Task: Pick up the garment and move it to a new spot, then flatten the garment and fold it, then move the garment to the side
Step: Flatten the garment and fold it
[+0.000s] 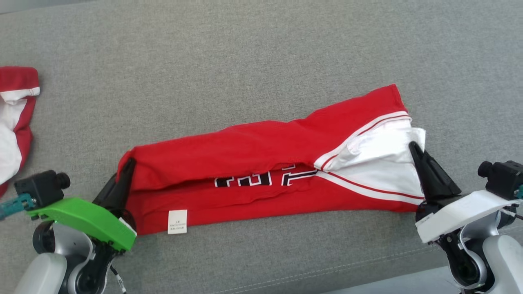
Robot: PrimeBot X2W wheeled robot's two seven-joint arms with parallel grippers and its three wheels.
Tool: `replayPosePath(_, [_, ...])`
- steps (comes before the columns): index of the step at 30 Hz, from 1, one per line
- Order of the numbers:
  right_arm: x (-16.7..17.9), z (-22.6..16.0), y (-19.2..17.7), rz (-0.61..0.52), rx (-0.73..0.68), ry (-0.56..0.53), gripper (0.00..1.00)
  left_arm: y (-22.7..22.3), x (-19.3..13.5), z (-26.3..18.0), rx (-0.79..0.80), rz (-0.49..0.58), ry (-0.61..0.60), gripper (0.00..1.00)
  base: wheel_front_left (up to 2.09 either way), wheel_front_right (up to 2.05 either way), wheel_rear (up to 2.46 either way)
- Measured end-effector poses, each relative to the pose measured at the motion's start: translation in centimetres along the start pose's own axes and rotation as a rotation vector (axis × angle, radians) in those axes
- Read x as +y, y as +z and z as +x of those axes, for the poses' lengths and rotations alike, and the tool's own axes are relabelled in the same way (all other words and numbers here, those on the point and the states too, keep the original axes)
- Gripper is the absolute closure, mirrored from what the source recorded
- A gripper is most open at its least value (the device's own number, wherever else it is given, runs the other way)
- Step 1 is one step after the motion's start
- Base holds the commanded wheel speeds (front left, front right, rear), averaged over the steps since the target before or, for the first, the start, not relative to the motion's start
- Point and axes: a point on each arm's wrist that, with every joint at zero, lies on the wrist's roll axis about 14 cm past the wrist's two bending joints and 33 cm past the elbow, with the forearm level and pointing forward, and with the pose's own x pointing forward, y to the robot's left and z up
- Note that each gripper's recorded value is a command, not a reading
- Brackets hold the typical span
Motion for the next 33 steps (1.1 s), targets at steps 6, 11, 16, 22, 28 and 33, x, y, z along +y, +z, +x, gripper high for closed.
replayPosePath(6, [-0.9,-0.9,-2.4,-0.017,0.084,-0.033,0.92,-2.7,1.2,-1.4,0.062,-0.018,0.048,1.0,0.0,0.0,0.0])
replayPosePath(11, [-1.2,-0.7,-3.9,-0.065,0.141,-0.032,0.0,-4.5,2.0,-2.0,0.102,-0.042,0.079,0.0,0.0,0.0,0.0])
replayPosePath(16, [-1.1,-0.6,-3.6,-0.104,0.146,-0.019,0.0,-5.3,3.3,-2.8,0.096,0.064,0.135,0.0,0.0,0.0,0.0])
replayPosePath(22, [-2.5,-1.4,-0.4,-0.139,0.059,-0.058,0.0,-0.5,5.3,-4.4,-0.195,0.272,0.272,0.0,0.0,0.0,0.0])
replayPosePath(28, [-3.6,-1.8,0.5,-0.187,0.095,-0.091,0.0,0.6,3.0,-5.8,-0.323,0.369,0.245,0.0,0.0,0.0,0.0])
replayPosePath(33, [-3.5,-0.5,0.0,-0.182,0.148,-0.091,0.0,2.8,1.2,-6.6,-0.429,0.415,0.233,0.0,0.0,0.0,0.0])
